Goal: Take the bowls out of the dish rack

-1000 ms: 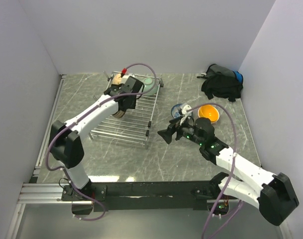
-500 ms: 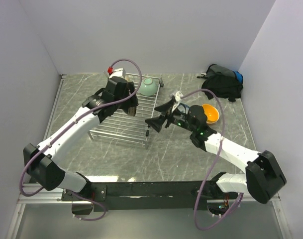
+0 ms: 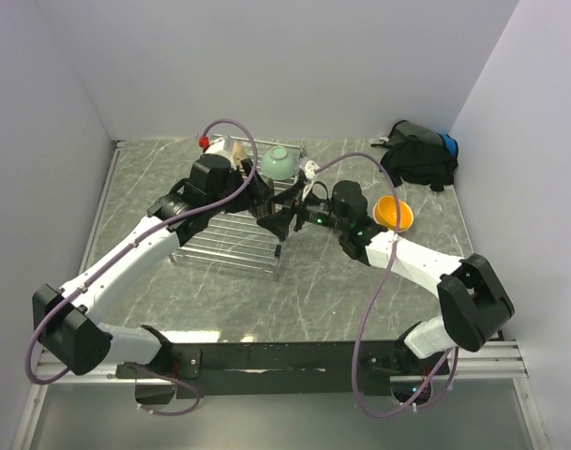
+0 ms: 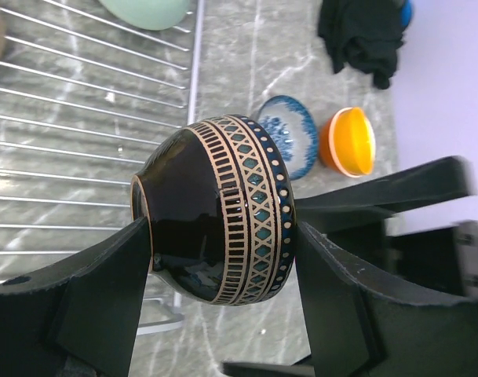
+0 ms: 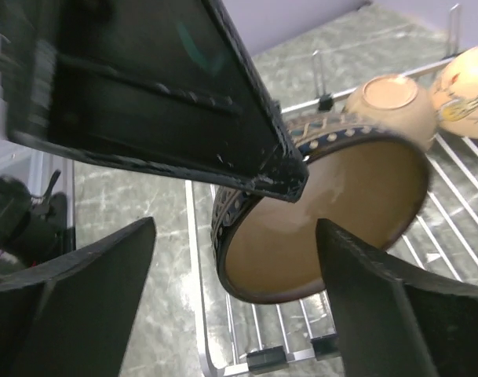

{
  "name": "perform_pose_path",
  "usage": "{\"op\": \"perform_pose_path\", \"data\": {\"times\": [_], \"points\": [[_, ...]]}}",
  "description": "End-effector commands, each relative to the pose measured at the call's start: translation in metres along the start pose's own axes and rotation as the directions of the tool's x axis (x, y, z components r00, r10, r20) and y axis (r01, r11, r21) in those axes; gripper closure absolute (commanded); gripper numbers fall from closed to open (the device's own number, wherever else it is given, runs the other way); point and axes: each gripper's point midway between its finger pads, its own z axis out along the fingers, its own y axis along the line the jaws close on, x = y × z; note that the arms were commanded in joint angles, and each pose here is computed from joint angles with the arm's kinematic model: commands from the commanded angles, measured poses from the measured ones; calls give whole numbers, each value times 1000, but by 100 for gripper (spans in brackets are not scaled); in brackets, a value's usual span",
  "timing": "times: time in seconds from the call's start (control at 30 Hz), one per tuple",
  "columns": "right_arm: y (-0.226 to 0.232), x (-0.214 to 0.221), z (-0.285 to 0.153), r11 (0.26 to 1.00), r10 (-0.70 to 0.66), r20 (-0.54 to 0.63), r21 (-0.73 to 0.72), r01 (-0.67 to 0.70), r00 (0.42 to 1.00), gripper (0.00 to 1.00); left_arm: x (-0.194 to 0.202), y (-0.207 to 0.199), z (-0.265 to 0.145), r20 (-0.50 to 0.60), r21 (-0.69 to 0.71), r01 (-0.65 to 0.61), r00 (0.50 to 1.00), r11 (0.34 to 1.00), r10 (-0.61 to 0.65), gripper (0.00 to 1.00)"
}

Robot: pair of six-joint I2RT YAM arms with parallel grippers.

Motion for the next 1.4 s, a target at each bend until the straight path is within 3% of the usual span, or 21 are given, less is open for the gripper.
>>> {"op": "perform_pose_path", "data": {"times": [0.0,0.1,0.13,0.27,0.4,0.5,0.63,0.7,0.83,1.07,1.23,1.37], "points": [[15,-12,11,996,-48,5,-81,48,999,14,-41,-44,-25,138,193,56,987,980,-84,64],[19,-7,14,993,-49,-22,-107,47,999,38,-39,-48,-27,134,220,70,986,973,-101,64],[21,-6,14,992,-53,-24,-113,50,998,56,-38,-48,-27,130,224,71,986,972,-102,63],[24,-7,9,991,-77,-31,-108,74,997,99,-33,-45,-25,119,220,68,988,973,-96,61],[22,-2,-1,994,-86,-68,-72,81,994,100,-29,-38,-27,128,212,51,989,976,-79,52],[17,5,-11,996,-86,-113,-18,85,990,100,-33,-32,-36,166,195,15,985,981,-48,37],[11,11,-32,994,-71,-165,77,84,984,100,-49,-23,-60,271,160,-53,963,986,8,9],[6,21,-43,989,-41,-210,128,69,977,100,-53,-14,-67,310,118,-108,948,987,67,2],[-5,28,-72,961,-31,-276,254,104,961,100,-72,18,-95,424,-45,-196,884,980,196,1],[-24,57,-135,861,103,-431,489,136,896,100,-80,84,-123,474,-361,-249,781,899,407,1],[-37,73,-166,766,236,-486,626,147,842,100,-75,113,-130,449,-479,-231,764,847,463,1],[-48,92,-183,714,321,-559,673,192,765,100,-69,126,-128,436,-516,-226,760,826,481,0]]}}
